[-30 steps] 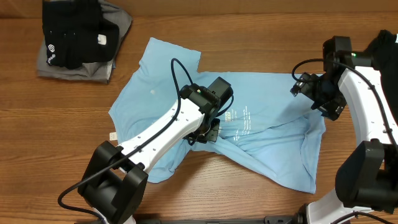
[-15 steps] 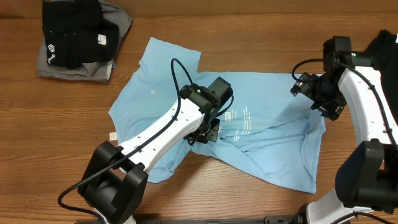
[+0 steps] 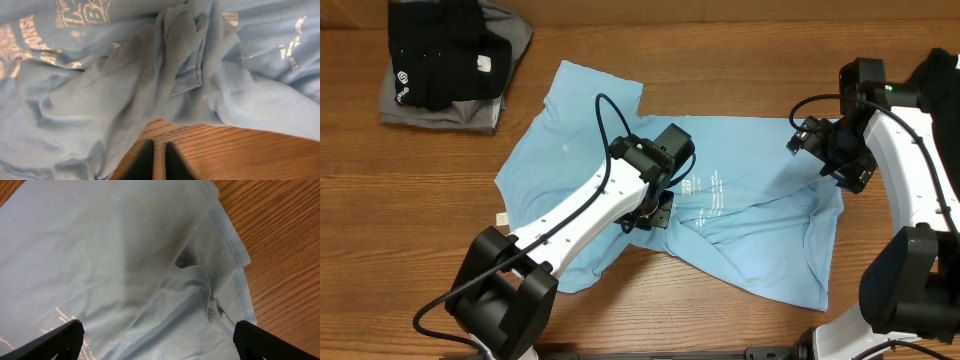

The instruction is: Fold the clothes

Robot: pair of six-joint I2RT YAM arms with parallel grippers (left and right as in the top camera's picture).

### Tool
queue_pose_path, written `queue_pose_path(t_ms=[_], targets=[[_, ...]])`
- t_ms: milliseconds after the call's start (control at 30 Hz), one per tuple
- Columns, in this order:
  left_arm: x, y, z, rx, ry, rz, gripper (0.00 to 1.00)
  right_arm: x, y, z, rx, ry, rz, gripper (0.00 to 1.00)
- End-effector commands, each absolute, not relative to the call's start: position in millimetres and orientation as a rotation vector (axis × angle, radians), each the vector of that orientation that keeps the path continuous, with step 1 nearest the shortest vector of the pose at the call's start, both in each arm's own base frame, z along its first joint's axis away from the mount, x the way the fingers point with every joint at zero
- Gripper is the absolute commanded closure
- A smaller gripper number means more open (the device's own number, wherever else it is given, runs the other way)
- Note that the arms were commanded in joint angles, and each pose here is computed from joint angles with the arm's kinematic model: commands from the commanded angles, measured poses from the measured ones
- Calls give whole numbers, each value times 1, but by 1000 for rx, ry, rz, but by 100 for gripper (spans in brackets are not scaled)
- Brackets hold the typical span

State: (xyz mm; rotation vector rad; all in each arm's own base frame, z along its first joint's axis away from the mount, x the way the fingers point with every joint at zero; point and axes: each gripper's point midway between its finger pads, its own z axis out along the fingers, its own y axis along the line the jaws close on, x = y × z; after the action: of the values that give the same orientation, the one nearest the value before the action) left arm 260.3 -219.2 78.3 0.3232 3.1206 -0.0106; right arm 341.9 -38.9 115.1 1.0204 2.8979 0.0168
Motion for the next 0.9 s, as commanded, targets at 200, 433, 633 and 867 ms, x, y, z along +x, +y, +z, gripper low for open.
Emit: queue_pose_path(t_ms=[200,433,633,867], targets=[[276,-238,86,404,3021,-100,65,342,-39,113,1016,2905,23,0],[275,-252,60,374,3088,-163,69,342,-39,112,1015,2907,21,0],[275,-259,46,306,3122,-192,71,344,-39,113,1014,2900,23,0],[278,-255,40,137,3141,-160,69,344,-39,113,1013,2901,23,0]])
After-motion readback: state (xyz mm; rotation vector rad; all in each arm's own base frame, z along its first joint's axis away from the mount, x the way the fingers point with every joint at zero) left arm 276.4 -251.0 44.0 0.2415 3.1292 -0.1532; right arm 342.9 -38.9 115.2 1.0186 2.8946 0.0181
